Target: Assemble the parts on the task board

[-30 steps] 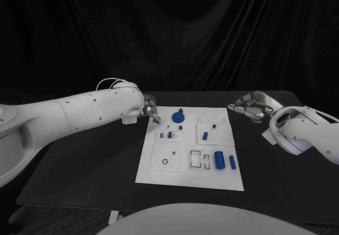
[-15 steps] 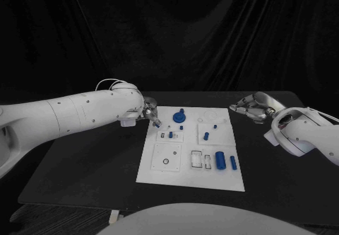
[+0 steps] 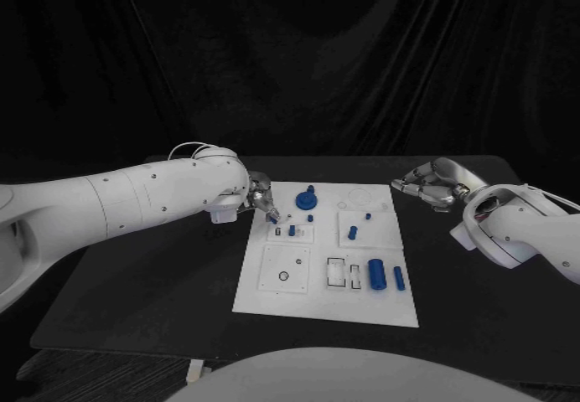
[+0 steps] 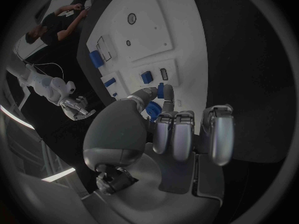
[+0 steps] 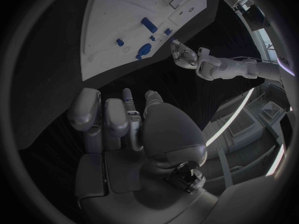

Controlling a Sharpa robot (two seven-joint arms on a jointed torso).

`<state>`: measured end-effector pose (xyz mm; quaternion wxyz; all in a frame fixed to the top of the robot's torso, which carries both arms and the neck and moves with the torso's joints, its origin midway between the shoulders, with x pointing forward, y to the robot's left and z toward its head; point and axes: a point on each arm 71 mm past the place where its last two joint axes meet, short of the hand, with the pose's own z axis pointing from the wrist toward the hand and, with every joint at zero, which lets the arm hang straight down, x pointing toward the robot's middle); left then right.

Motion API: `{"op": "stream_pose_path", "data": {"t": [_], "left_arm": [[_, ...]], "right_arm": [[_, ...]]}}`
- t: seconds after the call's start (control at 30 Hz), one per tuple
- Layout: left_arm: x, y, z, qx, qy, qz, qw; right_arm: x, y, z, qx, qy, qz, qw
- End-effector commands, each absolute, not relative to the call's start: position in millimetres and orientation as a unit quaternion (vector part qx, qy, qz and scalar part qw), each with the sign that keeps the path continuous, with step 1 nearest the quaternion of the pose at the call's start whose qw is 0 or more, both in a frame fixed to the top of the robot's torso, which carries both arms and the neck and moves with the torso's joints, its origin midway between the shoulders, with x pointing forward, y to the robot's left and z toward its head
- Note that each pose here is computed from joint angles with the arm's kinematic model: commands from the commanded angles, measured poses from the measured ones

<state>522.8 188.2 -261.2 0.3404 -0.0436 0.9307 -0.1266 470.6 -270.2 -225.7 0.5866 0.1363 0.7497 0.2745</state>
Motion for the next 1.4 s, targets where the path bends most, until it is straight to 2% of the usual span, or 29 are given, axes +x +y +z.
{"op": "stream_pose_path", "data": {"t": [0.03,1.4], "left_arm": [[520.8,185.6,-264.4,-0.058,0.932,-0.133,0.332],[512.5,178.9,-281.2,-0.059,0.937,-0.131,0.317]], "right_arm": [[470,-271,-227,0.138,0.749,0.274,0.587],[470,-272,-229,0.14,0.75,0.275,0.585]]}}
